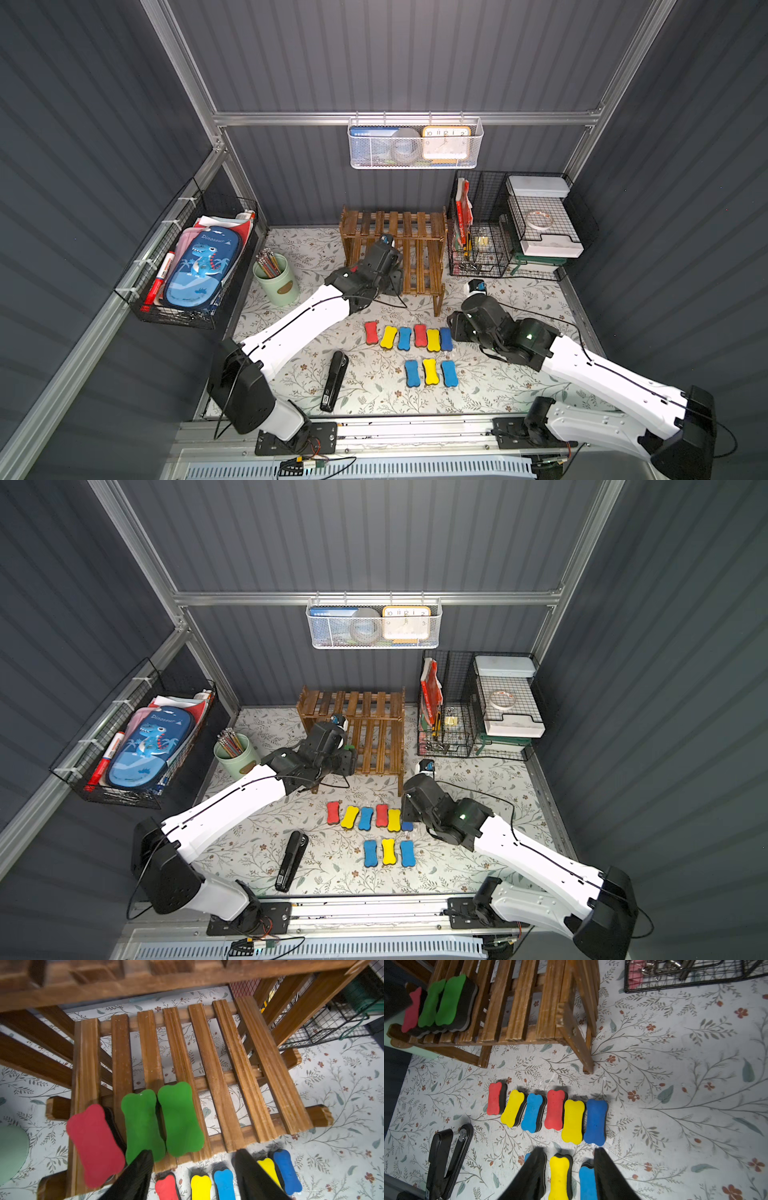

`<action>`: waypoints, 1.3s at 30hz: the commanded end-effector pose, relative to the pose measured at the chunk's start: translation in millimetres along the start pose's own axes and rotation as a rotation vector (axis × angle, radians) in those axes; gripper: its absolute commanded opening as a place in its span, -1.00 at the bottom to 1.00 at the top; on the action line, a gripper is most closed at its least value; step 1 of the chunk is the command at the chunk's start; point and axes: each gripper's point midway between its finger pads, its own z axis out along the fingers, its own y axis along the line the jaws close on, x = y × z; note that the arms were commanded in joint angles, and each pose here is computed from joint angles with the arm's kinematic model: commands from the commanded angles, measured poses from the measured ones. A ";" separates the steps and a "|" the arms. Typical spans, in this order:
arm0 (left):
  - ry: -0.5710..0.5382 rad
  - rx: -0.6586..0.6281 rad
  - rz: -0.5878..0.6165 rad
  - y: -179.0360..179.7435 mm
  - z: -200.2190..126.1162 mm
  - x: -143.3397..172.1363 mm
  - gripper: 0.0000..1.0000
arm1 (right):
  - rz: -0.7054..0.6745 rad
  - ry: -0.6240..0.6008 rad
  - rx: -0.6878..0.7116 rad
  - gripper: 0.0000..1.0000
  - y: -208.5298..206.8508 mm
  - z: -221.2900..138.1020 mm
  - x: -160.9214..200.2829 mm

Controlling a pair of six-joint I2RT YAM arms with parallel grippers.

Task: Remove the whiteboard erasers from the shelf
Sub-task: Pick up the whiteboard eraser from the shelf.

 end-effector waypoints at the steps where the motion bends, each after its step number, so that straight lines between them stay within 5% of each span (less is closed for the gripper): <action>1: -0.008 0.015 0.043 -8.5 7.8 -8.5 0.31 | 0.039 0.001 0.030 -0.12 -16.6 -2.8 1.6; 39: 0.036 -0.123 -0.020 6.4 42.5 1.1 0.18 | 0.109 -0.009 0.052 -0.10 -47.5 -7.9 -3.1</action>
